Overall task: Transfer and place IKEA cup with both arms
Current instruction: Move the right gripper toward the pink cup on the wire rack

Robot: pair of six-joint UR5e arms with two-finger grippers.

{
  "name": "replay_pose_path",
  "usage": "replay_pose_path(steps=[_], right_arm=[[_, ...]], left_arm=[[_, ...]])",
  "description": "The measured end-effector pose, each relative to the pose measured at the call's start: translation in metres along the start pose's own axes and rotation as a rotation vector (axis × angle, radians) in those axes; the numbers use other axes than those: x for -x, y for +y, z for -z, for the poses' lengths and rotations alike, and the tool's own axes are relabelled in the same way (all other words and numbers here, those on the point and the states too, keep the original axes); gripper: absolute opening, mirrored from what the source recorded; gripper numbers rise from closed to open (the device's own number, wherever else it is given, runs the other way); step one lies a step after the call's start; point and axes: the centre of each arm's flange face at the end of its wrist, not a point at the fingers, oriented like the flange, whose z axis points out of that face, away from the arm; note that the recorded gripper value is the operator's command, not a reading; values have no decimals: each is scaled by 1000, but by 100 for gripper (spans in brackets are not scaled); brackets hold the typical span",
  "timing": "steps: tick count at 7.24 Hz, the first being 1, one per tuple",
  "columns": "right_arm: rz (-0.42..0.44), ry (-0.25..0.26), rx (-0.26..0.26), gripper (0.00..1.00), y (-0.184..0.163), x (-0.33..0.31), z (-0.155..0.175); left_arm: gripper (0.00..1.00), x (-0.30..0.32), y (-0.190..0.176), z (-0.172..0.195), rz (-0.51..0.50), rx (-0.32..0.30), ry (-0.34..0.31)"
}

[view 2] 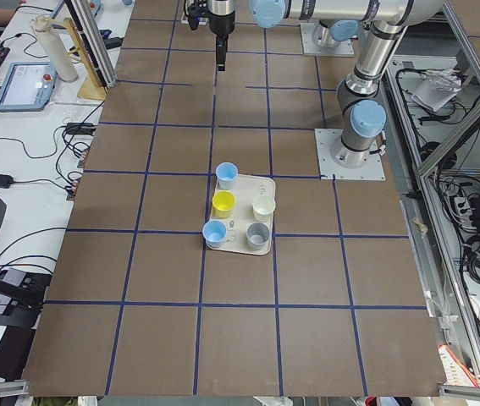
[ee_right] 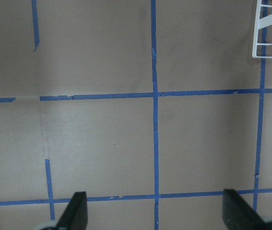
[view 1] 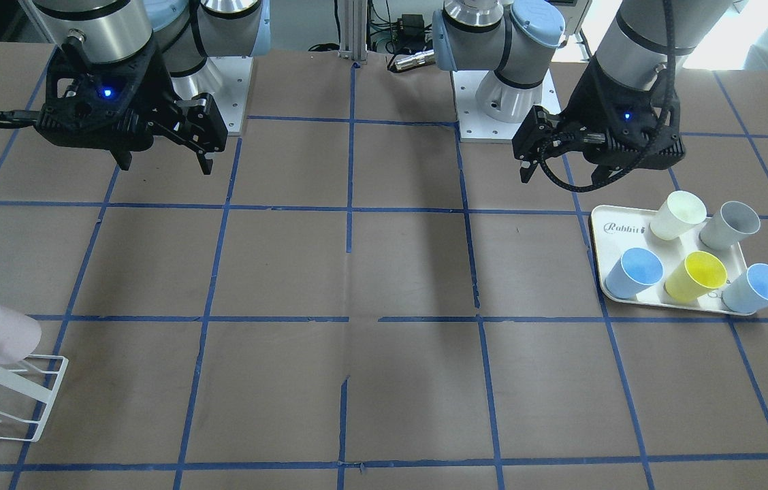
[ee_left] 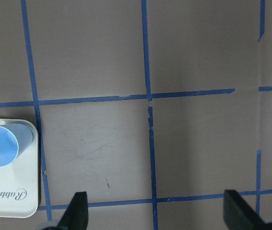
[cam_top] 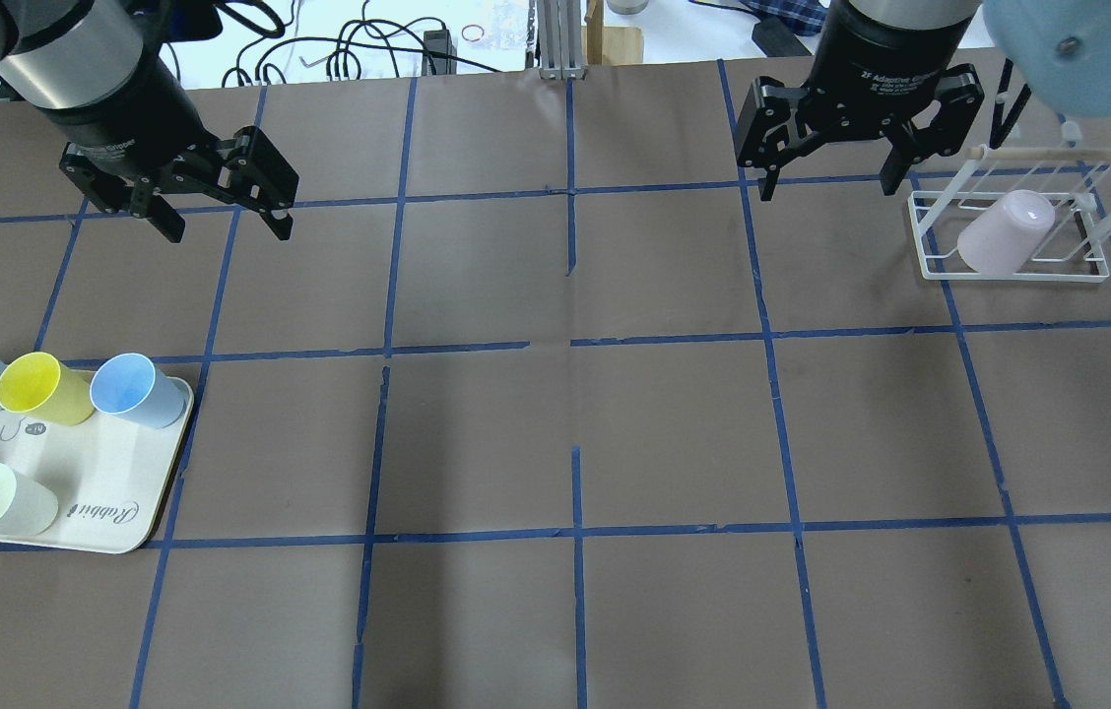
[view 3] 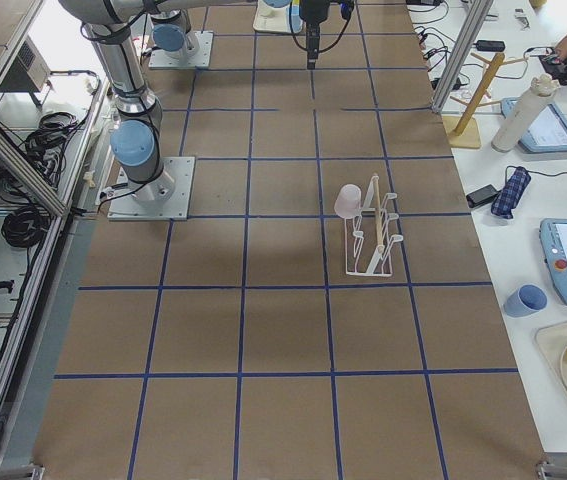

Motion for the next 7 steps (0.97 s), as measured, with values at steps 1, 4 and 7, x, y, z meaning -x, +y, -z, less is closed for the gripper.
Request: replay_pose_path(steps=[1, 4, 7], right_arm=[[0, 0, 0, 100, 0, 0, 0], [1, 1, 0, 100, 0, 1, 0], [-6, 6, -2, 100, -3, -3, -2]], left_arm=[[100, 0, 0, 0, 0, 0, 0], [100, 0, 0, -1, 2, 1, 0], [100, 0, 0, -1, 2, 2, 0]])
